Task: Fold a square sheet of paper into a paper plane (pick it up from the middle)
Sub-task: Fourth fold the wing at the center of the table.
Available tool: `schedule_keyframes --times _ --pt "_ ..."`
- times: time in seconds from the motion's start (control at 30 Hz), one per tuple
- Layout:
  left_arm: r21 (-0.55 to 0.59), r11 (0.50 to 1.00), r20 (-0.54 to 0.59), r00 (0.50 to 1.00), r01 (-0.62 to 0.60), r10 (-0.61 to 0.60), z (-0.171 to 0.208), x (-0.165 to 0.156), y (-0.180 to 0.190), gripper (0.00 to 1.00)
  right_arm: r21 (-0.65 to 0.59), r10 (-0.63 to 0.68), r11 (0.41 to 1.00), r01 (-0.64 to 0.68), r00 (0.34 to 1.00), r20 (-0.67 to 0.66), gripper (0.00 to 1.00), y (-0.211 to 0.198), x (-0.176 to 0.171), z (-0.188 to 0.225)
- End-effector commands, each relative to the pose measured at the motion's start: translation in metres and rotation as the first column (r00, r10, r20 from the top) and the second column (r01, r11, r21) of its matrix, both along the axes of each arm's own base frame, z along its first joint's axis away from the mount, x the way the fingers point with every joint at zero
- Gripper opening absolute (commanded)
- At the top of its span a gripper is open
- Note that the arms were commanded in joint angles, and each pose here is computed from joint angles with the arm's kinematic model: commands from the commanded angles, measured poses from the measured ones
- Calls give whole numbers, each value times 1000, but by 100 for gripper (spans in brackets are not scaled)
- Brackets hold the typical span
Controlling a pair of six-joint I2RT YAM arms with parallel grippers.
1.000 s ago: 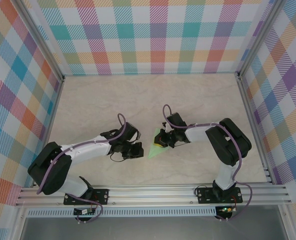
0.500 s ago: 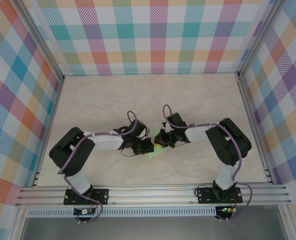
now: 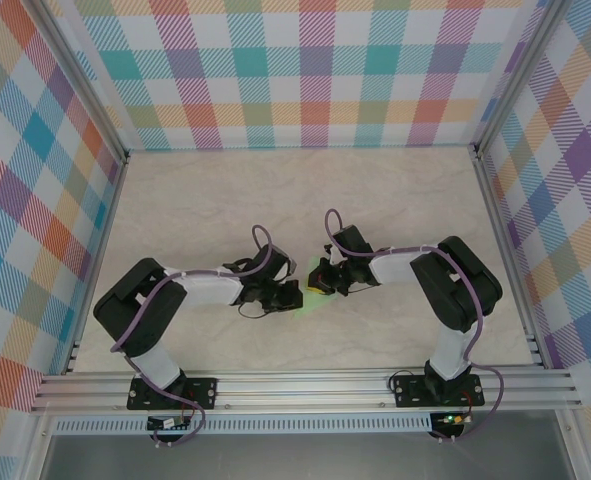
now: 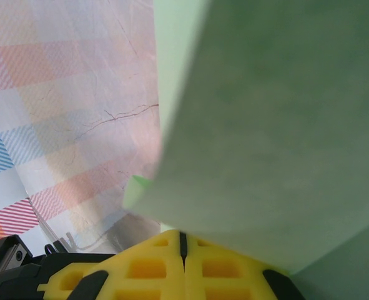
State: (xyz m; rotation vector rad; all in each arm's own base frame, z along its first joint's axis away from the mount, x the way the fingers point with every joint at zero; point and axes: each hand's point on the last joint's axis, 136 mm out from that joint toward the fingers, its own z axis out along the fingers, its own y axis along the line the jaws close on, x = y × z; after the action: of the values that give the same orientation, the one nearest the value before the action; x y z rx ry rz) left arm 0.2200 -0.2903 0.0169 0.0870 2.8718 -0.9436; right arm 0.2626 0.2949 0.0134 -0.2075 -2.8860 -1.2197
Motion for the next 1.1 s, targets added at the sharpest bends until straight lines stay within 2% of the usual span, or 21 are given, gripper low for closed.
schedule_keyframes --times 0.0,0.13,0.37,0.57,0.73,1.07 --pt "168 986 -118 993 16 4 -27 -41 45 7 -238 -81 970 52 990 -113 4 -44 -24 -56" --pt "111 994 -88 996 18 -8 -7 -38 37 7 -232 -80 971 52 990 -112 4 -42 -23 -56" --pt "23 1000 31 999 -13 12 42 -10 16 9 -232 -79 971 51 990 -113 4 -43 -23 -56" --pt "-105 994 40 999 17 -13 61 1 -14 11 -231 -79 972 50 990 -114 4 -43 -24 -56" --pt "-137 988 -20 997 65 -69 49 -9 -26 11 -229 -76 972 47 990 -118 5 -42 -23 -57" --pt "27 998 -96 994 49 -46 -2 -22 0 11 -232 -76 972 46 989 -125 5 -43 -25 -60"
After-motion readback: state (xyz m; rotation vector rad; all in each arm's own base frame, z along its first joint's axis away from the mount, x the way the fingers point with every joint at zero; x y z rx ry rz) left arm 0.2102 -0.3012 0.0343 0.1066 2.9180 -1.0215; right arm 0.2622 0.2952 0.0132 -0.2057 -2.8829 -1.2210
